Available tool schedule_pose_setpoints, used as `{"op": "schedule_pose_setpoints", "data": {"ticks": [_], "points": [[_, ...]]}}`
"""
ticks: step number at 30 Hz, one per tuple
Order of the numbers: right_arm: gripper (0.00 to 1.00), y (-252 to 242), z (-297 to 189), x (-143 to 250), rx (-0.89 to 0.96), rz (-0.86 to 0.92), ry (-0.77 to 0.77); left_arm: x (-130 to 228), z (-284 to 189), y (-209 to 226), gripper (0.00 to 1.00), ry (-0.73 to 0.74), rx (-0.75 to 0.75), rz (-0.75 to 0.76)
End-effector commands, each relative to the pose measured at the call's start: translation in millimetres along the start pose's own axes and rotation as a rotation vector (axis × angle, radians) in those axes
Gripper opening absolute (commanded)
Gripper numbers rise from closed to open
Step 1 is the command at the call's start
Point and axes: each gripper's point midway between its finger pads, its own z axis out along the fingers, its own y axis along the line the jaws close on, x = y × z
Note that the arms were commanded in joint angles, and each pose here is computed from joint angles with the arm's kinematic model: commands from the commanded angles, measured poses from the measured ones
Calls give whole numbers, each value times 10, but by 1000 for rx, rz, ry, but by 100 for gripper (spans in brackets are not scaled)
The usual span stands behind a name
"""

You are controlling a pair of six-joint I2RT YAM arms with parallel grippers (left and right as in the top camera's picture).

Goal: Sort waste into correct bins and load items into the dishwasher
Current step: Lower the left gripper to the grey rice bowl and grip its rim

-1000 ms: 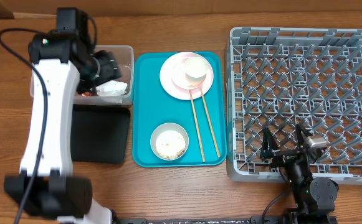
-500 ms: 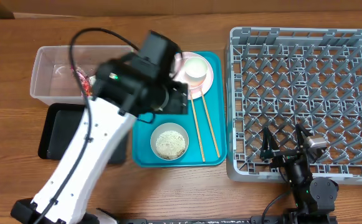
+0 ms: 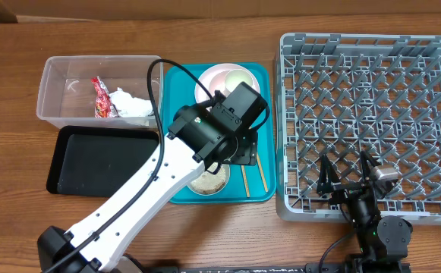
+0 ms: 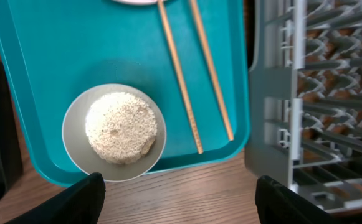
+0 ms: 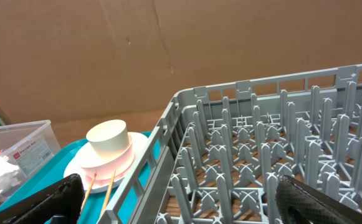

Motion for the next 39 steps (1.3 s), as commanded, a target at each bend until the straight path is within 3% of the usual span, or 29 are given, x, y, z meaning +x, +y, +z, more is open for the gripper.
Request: {"op": "schedule_pose_setpoints", "data": {"ticks": [1,39], "points": [[100,-11,-1,9,2,-6,-8,66,145,73,79,14,-38,-31],[100,-11,-1,9,2,-6,-8,7,246,128,81,-24,-64,-22]]}}
